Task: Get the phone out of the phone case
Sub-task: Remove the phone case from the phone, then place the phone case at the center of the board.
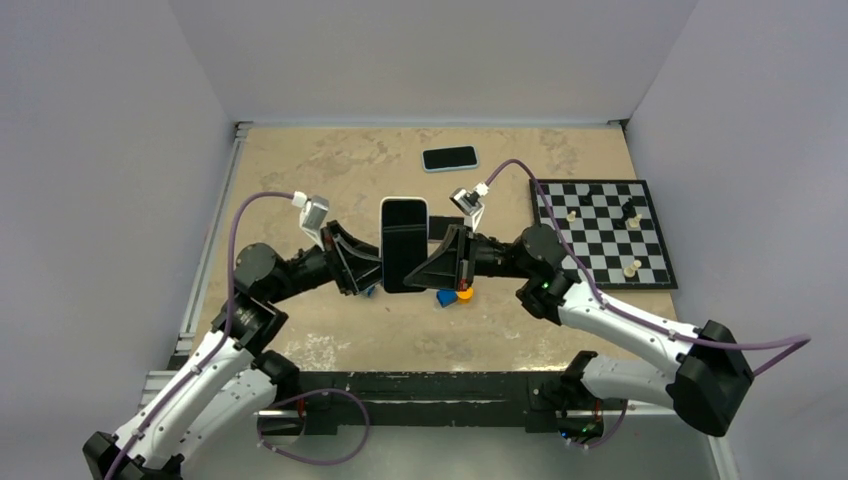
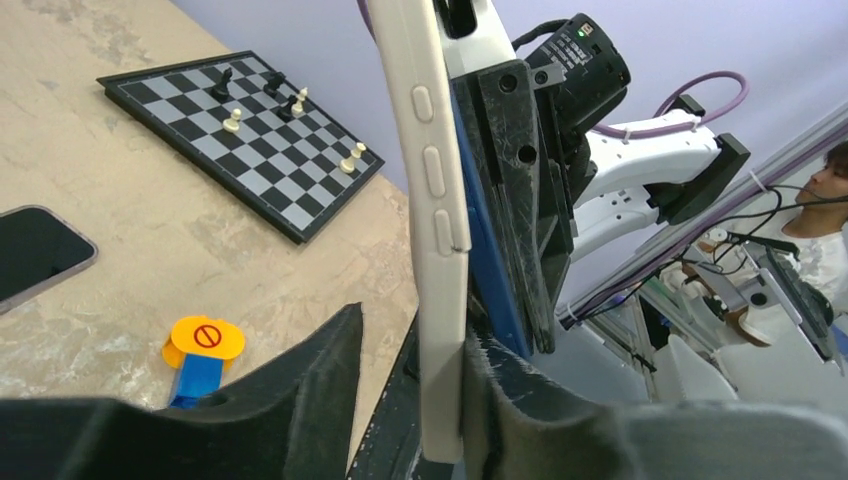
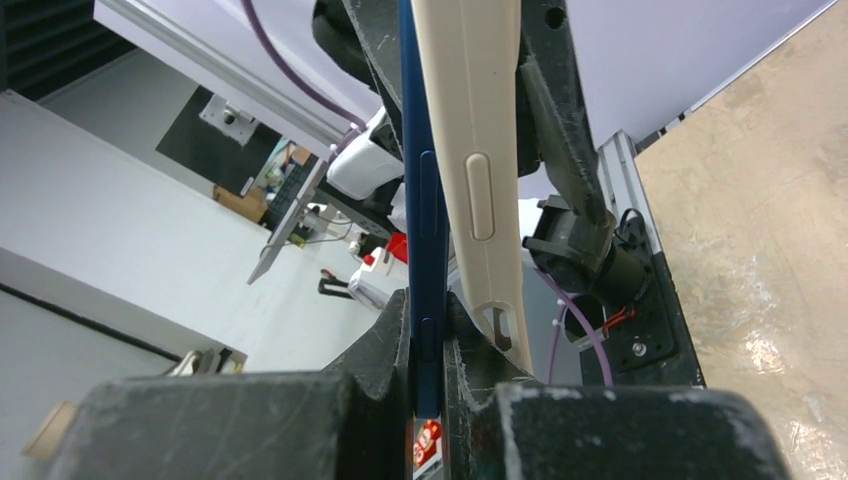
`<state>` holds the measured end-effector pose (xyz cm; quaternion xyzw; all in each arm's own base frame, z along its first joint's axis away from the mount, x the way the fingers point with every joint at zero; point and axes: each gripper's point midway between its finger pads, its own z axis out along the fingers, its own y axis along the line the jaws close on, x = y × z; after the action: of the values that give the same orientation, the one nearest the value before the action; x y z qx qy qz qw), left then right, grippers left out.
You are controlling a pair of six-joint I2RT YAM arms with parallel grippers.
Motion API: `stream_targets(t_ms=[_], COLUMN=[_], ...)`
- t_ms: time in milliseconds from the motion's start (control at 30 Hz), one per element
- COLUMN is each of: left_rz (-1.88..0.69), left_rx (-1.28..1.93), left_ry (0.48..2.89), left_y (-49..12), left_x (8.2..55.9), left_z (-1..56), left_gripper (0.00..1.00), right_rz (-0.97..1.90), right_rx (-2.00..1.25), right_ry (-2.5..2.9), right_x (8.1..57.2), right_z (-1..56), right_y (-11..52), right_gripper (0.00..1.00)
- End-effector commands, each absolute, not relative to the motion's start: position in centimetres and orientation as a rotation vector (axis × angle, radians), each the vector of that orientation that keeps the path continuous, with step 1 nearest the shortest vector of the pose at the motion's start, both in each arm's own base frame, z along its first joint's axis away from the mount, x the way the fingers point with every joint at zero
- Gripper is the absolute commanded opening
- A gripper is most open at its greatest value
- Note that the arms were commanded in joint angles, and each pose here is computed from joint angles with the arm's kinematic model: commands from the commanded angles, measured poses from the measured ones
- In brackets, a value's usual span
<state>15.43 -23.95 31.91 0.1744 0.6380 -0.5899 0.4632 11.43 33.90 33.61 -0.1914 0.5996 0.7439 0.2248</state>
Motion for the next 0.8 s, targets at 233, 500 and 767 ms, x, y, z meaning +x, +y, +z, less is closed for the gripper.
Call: stream_targets(t_ms=[233, 500, 767], left_rz=[-0.900, -0.571, -0.277], left_rx=[-0.252, -0.829, -1.379], left_ry=[1.949, 1.745, 1.465], left_y=[-17.0, -8.2, 0.9], left_x=[22.7, 25.0, 26.3], left_z=[27.5, 26.3, 21.3], left_gripper=[0.00, 0.00, 0.00], right_rz=[1.642, 1.395, 1.404], right_rx=[-0.359, -0.069, -0.114], right_ry=[1.718, 1.691, 1.667], right_x=[15.4, 17.9, 16.9], right_z=[34.0, 33.7, 34.4], right_y=[32.6, 27.3, 26.8], right_gripper=[0.00, 0.00, 0.00])
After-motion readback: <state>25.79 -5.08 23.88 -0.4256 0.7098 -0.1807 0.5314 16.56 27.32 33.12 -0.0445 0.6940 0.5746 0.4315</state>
